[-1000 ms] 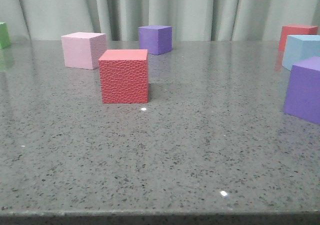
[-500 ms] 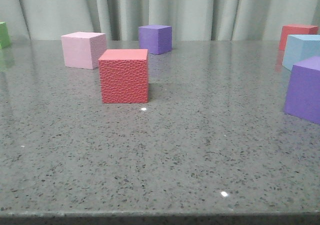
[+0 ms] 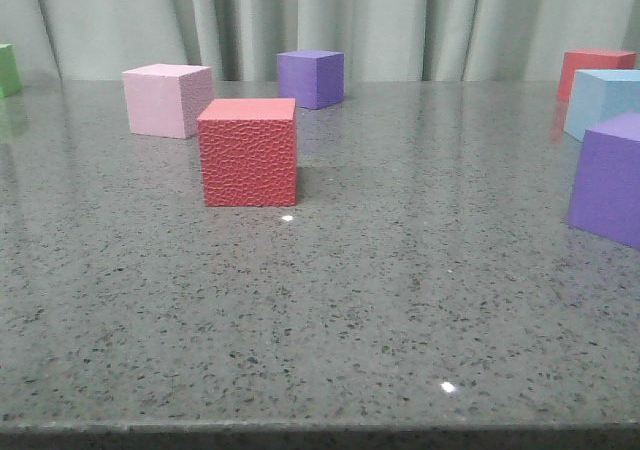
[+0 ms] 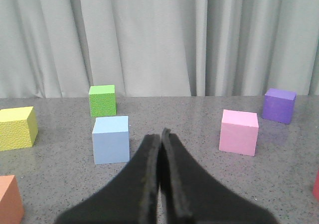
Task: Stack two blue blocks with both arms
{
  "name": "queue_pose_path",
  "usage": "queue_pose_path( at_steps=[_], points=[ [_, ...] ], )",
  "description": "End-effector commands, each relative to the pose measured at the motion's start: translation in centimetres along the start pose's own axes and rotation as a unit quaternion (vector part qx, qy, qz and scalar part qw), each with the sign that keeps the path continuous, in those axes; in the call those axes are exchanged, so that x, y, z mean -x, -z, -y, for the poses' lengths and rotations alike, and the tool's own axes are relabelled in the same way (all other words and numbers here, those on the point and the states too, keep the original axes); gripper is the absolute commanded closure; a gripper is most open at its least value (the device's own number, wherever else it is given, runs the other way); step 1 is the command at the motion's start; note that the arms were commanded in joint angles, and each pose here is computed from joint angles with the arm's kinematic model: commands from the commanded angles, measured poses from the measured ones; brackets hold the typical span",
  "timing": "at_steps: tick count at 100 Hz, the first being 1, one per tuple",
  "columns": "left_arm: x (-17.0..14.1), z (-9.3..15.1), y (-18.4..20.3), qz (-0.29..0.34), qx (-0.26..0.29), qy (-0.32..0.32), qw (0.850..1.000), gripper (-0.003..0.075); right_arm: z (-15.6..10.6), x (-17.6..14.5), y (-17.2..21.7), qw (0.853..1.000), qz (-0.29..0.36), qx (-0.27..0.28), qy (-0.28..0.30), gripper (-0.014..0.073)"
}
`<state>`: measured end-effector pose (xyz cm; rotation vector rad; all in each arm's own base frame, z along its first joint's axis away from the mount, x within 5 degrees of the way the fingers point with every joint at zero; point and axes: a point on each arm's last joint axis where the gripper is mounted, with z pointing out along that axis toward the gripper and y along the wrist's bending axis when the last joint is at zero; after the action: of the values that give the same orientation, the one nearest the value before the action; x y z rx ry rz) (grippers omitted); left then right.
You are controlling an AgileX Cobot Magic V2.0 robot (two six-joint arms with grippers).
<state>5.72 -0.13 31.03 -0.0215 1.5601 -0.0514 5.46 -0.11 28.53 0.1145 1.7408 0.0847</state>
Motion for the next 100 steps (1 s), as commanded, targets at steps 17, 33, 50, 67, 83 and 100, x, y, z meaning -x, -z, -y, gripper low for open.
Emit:
queue_pose_path(
  at_steps=[17, 33, 50, 67, 83, 100],
  points=[
    [3.5, 0.1, -2.9, 0.001, 0.001, 0.009, 1.000, 0.0738, -0.5, 4.3, -1.4, 1.000, 0.001, -0.003, 0.002, 0.0706],
    [4.0, 0.1, -4.6, -0.024, 0.002, 0.009, 1.000, 0.0716, -0.7, 5.4, -2.7, 1.000, -0.019, -0.005, 0.003, 0.0704],
    [4.6, 0.1, -5.2, -0.019, 0.002, 0.009, 1.000, 0.0488, -0.7, 5.7, -3.3, 1.000, -0.028, -0.006, 0.003, 0.0524],
    [4.7, 0.2, -5.3, -0.012, 0.002, 0.009, 1.000, 0.0261, -0.7, 5.7, -3.3, 1.000, -0.030, -0.007, 0.003, 0.0218],
    [4.7, 0.2, -5.3, -0.013, 0.002, 0.009, 1.000, 0.0181, -0.7, 5.4, -3.3, 0.999, -0.042, -0.008, 0.002, 0.0076],
    [4.7, 0.2, -5.3, -0.014, 0.002, 0.009, 1.000, 0.0155, -0.6, 5.1, -3.3, 0.998, -0.059, -0.011, 0.002, 0.0073]
  ],
)
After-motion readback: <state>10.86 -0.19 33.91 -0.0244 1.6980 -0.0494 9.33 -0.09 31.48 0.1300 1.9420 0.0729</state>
